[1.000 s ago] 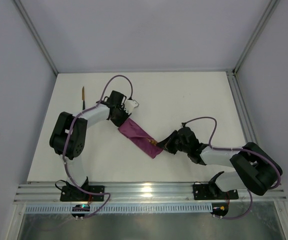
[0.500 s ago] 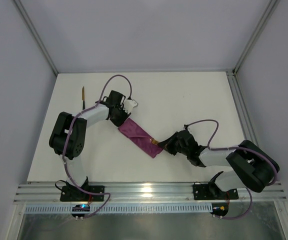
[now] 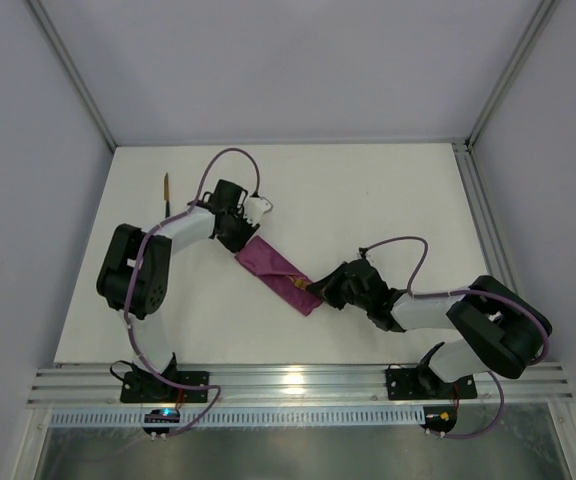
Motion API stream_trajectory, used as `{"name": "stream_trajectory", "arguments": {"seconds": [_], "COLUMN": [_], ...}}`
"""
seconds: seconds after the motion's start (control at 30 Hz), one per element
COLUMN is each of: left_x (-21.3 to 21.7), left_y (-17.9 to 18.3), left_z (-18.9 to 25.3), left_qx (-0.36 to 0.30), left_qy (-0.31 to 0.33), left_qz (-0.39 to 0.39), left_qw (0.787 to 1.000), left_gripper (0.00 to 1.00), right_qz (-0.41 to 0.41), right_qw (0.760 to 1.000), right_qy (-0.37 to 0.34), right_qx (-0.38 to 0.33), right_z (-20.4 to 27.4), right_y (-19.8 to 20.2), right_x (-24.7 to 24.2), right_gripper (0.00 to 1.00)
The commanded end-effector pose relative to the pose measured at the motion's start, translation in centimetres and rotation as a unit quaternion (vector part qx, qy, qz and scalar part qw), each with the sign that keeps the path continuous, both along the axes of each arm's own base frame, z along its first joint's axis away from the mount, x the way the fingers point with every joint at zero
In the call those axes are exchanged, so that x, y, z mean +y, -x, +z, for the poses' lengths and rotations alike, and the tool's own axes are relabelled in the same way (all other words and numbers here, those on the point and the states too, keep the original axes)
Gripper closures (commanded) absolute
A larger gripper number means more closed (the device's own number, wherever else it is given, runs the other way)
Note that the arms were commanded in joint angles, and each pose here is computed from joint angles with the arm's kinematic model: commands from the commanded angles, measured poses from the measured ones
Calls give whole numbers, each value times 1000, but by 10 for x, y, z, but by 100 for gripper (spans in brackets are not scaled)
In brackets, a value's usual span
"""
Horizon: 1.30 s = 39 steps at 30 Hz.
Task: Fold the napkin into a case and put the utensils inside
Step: Insert the fork into the folded napkin, then pick up the knife from the corner of the board.
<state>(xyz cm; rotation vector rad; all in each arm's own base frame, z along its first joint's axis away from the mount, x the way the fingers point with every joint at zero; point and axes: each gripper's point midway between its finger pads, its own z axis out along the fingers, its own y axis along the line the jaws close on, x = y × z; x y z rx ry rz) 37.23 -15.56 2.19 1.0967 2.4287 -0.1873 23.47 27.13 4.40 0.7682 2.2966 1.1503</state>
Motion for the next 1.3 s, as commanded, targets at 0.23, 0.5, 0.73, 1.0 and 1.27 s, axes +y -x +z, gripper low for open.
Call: {"name": "stream_trajectory", "arguments": {"seconds": [0.23, 0.5, 0.73, 1.0, 1.27], "left_x": [68, 184, 198, 237, 211], "left_y": [-44, -75, -123, -141, -113], "left_z": [69, 103, 55, 21, -19], "left_qx": [-102, -167, -97, -44, 62], "left_qy": [7, -40, -95, -97, -39], "left_qz": [117, 296, 321, 366, 318], "left_qw": [988, 940, 937, 925, 945], "left_gripper": [49, 36, 39, 49, 68], "right_qz": [10, 17, 16, 30, 22], "right_qw": [999, 988, 975, 973, 972], "right_qy": [13, 95, 134, 112, 107], "right_qx": [-42, -120, -179, -199, -208], "right_z": [28, 77, 100, 112, 124], "right_y": [-9, -8, -11, 0, 3], "right_x": [11, -6, -24, -26, -33], "right_gripper": [41, 17, 15, 17, 18]}}
